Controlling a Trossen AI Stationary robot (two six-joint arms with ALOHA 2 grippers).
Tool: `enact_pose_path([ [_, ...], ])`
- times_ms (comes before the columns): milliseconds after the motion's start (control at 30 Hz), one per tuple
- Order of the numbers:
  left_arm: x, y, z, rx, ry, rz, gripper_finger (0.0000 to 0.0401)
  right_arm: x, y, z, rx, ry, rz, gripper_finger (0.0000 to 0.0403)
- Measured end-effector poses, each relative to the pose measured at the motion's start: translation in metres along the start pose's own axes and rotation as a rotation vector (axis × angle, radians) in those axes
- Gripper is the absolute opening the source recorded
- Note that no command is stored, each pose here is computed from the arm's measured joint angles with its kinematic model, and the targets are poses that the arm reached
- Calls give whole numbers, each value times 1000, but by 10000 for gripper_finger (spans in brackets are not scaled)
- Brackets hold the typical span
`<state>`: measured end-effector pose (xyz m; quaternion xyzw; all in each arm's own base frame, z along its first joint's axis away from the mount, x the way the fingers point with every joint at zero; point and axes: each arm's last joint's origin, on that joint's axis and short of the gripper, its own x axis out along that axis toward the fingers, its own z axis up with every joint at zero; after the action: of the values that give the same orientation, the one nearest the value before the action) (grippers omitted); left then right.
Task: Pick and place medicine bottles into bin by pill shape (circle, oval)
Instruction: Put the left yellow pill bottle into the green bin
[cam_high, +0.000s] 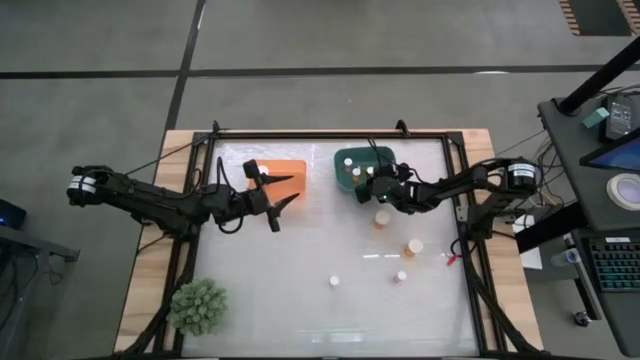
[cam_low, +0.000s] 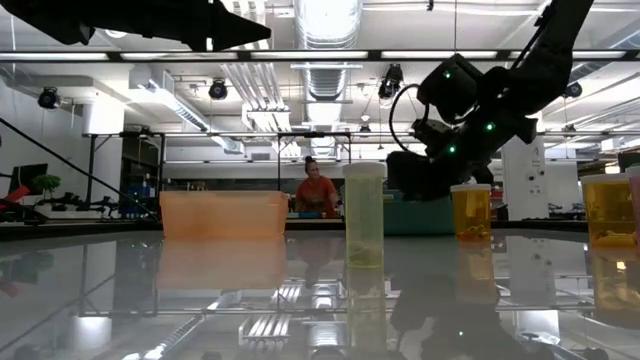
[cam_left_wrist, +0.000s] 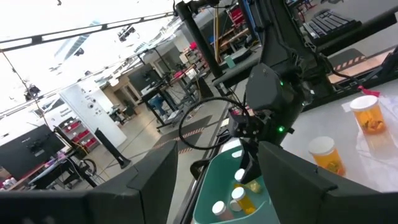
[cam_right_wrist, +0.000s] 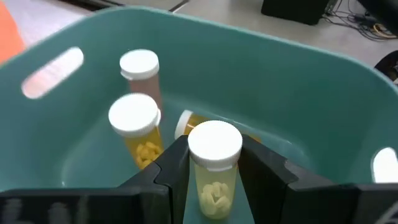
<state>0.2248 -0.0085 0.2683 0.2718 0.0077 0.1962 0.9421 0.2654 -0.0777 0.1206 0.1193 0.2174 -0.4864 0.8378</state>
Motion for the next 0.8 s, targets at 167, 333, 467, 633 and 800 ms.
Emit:
enact_pose_path([
  [167, 0, 0, 0, 0, 0, 0, 207, 3, 2, -2, -5, 2, -10, 118],
  [333, 0, 0, 0, 0, 0, 0, 207, 3, 2, -2, -6, 3, -9, 118],
  [467, 0, 0, 0, 0, 1, 0, 207, 1, 1, 0, -7, 5, 2, 118],
  [633, 0, 0, 0, 0, 0, 0, 207, -2, 1, 5, -6, -8, 13, 118],
  [800, 0, 0, 0, 1, 1, -1, 207, -2, 1, 6, -13, -10, 13, 118],
])
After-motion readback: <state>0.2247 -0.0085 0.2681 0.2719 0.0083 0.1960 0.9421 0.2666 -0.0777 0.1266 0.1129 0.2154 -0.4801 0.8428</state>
